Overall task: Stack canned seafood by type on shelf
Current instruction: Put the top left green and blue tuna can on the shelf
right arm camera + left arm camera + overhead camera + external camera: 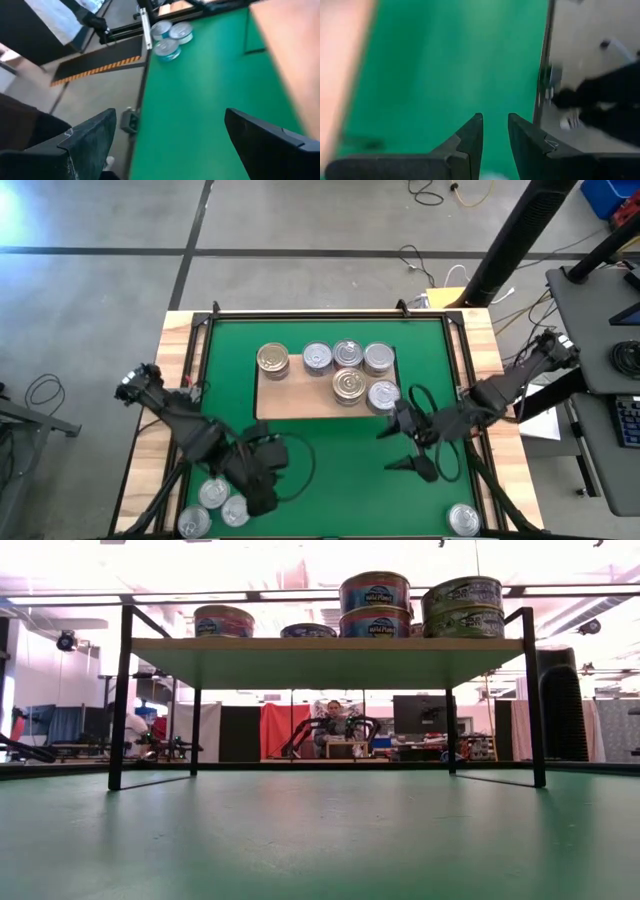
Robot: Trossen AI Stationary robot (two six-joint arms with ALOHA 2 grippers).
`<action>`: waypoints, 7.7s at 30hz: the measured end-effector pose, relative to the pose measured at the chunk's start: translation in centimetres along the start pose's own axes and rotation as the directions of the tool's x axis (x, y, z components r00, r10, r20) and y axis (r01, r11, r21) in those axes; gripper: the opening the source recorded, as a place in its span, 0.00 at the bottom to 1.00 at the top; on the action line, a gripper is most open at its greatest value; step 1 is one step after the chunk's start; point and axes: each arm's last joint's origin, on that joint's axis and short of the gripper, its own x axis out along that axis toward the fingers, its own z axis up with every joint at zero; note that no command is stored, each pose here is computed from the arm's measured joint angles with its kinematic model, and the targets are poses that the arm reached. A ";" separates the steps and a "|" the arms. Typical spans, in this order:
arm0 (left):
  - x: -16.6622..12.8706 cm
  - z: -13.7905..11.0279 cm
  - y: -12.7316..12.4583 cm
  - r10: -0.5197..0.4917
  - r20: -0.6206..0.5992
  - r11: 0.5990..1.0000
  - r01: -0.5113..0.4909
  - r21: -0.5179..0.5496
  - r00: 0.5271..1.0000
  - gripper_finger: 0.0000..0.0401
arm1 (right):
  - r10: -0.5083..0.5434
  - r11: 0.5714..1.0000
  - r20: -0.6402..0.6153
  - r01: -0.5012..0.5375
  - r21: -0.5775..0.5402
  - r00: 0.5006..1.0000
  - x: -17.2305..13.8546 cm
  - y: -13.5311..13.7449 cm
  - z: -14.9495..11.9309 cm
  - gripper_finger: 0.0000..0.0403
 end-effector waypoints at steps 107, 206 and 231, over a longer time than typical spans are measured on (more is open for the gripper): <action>18.8 -8.3 -1.6 0.210 -0.024 0.909 -0.187 0.372 0.977 0.26 | -0.393 0.899 -0.302 0.432 0.072 0.869 21.0 7.5 -11.8 0.90; 28.4 -6.4 -3.7 0.071 0.354 0.917 -0.201 0.344 0.933 0.90 | -0.464 0.837 -0.359 0.268 -0.477 0.810 23.6 1.9 -14.7 0.90; 28.6 -6.1 -3.6 0.004 0.298 0.946 -0.101 0.309 0.955 0.99 | -0.450 0.849 -0.337 0.278 -0.449 0.827 24.0 2.0 -14.5 0.90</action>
